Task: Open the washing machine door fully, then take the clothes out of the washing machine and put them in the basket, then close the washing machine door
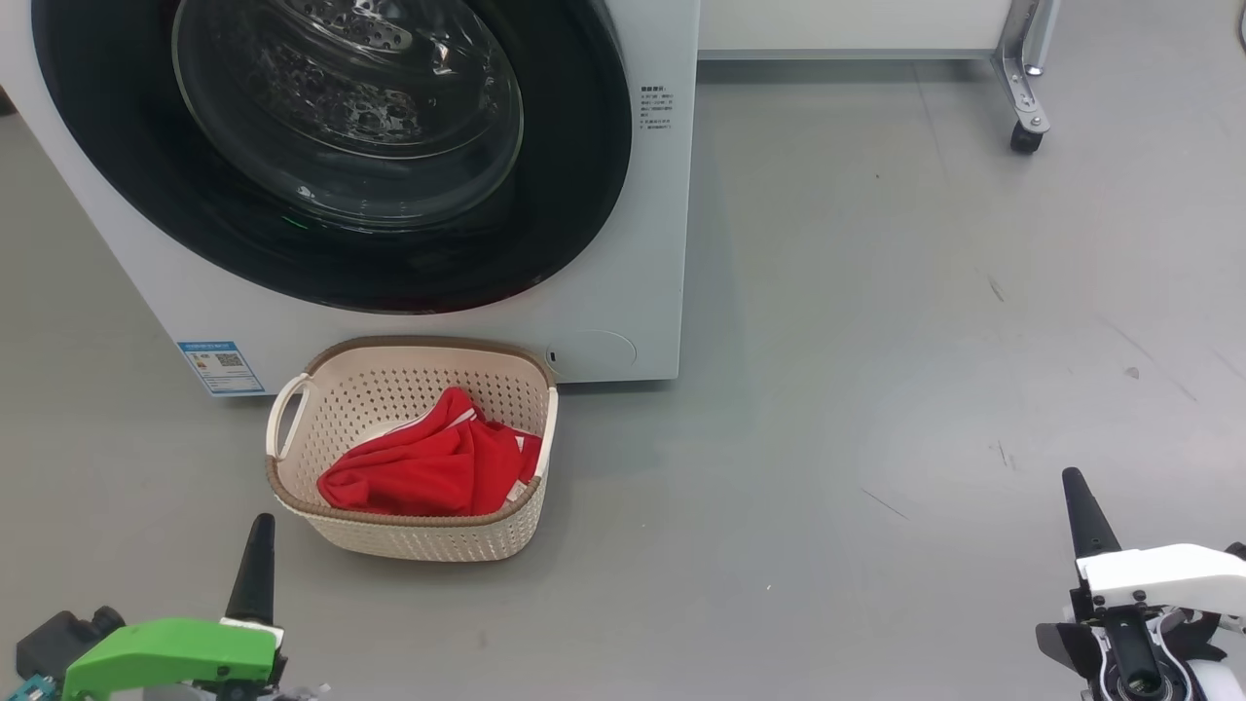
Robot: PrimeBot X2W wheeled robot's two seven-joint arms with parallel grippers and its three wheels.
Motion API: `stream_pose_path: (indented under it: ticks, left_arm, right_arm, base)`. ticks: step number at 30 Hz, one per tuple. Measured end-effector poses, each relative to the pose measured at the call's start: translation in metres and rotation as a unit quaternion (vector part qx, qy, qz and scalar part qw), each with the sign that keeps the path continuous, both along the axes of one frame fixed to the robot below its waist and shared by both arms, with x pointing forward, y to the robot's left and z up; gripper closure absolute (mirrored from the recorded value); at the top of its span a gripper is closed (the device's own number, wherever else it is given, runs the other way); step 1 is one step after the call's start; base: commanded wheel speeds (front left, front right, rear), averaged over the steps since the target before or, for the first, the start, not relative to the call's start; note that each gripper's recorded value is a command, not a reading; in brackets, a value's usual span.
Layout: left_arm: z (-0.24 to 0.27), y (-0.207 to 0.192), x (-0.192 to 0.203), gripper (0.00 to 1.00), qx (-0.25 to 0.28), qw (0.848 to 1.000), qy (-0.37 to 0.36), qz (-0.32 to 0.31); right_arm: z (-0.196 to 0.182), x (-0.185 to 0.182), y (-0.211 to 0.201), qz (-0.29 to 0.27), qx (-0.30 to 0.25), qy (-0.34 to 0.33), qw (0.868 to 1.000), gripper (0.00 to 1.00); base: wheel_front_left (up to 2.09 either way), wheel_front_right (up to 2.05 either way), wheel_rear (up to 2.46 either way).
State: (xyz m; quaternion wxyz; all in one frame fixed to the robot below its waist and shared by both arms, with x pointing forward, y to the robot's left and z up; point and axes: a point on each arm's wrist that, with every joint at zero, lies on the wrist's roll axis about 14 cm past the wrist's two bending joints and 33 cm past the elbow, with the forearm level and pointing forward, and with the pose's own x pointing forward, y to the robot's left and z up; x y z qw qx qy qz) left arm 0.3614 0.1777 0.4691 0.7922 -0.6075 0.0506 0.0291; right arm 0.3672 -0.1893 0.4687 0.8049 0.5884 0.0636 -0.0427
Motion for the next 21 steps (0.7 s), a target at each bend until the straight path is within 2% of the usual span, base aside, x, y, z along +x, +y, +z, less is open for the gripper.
stream_pose_path:
  ticks: [21]
  left_arm:
    - [0.005,0.005,0.009,1.0,-0.116,0.993,-0.004,0.006]
  right_arm:
    - [0.007,0.005,-0.014,-0.031,0.132,-0.022,0.991,1.0]
  base:
    - [0.0,0.0,0.0]
